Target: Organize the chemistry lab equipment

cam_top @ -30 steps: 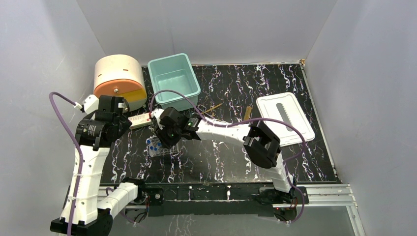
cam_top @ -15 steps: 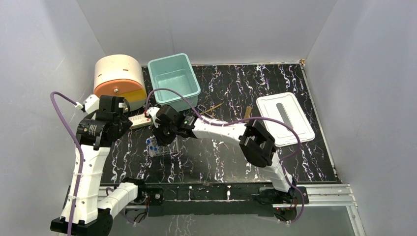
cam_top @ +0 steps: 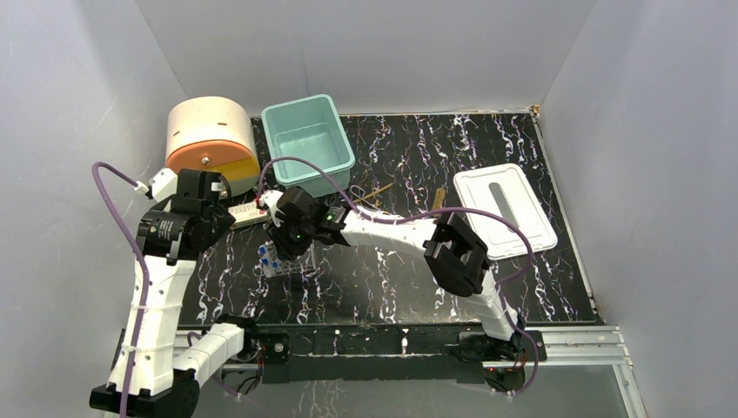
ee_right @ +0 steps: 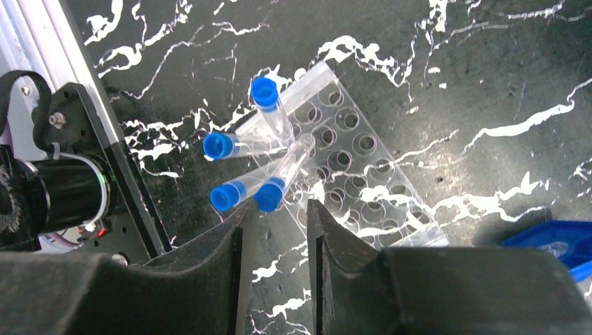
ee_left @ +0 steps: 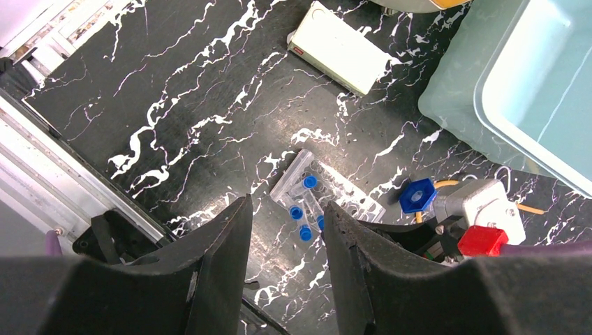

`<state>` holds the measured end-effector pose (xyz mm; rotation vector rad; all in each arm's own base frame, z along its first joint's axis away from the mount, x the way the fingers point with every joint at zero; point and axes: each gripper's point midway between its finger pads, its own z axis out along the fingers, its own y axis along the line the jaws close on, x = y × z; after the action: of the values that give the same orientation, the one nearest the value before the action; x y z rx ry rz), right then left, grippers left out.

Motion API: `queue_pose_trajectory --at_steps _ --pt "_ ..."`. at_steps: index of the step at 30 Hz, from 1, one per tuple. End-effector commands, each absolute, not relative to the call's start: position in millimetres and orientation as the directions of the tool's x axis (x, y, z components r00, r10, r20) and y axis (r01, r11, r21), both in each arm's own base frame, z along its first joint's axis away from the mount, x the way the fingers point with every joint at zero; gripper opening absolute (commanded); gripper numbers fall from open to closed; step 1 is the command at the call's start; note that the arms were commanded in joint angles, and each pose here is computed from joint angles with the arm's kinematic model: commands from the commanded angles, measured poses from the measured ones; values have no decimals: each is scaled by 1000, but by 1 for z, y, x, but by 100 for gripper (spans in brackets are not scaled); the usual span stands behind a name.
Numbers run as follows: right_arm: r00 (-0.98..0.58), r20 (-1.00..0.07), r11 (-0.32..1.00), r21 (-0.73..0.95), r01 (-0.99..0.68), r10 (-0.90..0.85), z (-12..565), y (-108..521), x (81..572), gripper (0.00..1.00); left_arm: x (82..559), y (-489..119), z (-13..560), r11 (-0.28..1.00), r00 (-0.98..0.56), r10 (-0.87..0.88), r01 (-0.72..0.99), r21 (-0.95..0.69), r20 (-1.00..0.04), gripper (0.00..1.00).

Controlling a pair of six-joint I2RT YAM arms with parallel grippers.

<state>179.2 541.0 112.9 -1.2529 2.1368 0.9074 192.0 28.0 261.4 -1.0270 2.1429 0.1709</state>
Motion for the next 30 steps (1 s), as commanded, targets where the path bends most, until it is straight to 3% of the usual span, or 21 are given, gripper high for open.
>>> queue_pose_trajectory --at_steps 1,10,30 --pt "-424 -784 341 286 -895 -454 163 540 184 40 191 32 262 667 -398 -611 -724 -175 -684 42" --pt "-435 -751 333 298 -895 -497 137 529 174 31 190 32 260 666 -401 -612 -725 -172 -681 42" --pt "-397 -747 292 278 -915 -534 120 562 180 30 183 34 254 644 -390 -626 -747 -165 -676 40"
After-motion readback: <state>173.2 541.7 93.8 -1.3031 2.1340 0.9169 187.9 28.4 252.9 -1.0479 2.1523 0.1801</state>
